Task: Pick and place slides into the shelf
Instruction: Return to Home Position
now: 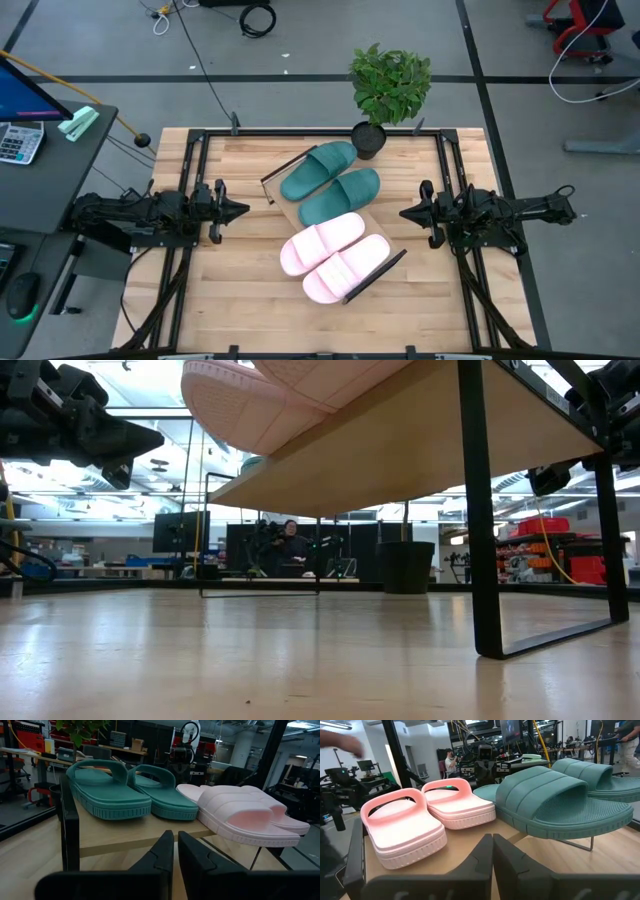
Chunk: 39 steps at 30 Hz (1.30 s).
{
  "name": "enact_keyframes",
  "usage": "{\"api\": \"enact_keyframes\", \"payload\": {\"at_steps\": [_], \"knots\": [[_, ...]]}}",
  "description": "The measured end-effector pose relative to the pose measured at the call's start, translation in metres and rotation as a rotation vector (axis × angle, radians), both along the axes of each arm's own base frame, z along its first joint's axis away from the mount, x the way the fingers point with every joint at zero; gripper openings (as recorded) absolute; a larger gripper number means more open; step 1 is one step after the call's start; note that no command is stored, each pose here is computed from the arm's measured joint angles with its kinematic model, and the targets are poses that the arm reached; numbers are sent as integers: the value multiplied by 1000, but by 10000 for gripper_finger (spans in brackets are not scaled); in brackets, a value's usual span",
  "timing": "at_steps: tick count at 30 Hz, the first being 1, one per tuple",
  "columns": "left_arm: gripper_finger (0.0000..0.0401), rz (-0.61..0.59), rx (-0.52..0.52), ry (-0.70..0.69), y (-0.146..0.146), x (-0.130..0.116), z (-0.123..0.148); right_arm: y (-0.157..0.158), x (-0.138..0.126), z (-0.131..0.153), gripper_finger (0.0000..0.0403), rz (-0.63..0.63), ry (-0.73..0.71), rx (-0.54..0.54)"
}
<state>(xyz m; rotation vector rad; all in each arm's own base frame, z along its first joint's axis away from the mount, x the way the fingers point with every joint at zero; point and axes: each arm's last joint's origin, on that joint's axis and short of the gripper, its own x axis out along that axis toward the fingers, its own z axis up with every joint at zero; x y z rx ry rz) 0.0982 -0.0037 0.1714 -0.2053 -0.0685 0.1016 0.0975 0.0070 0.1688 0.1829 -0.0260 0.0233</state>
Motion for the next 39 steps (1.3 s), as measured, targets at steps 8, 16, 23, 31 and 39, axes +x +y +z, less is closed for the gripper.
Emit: {"api": "enact_keyframes", "payload": {"at_steps": [8, 16, 23, 31, 39], "knots": [[40, 0, 0, 0, 0, 0, 0, 0, 0, 0, 18, 0, 0, 0], [30, 0, 0, 0, 0, 0, 0, 0, 0, 0, 16, 0, 0, 0], [33, 0, 0, 0, 0, 0, 0, 0, 0, 0, 17, 0, 0, 0], [39, 0, 0, 0, 0, 0, 0, 0, 0, 0, 18, 0, 0, 0], [26, 0, 0, -1, 0, 0, 0, 0, 0, 0, 18, 0, 1, 0]]}}
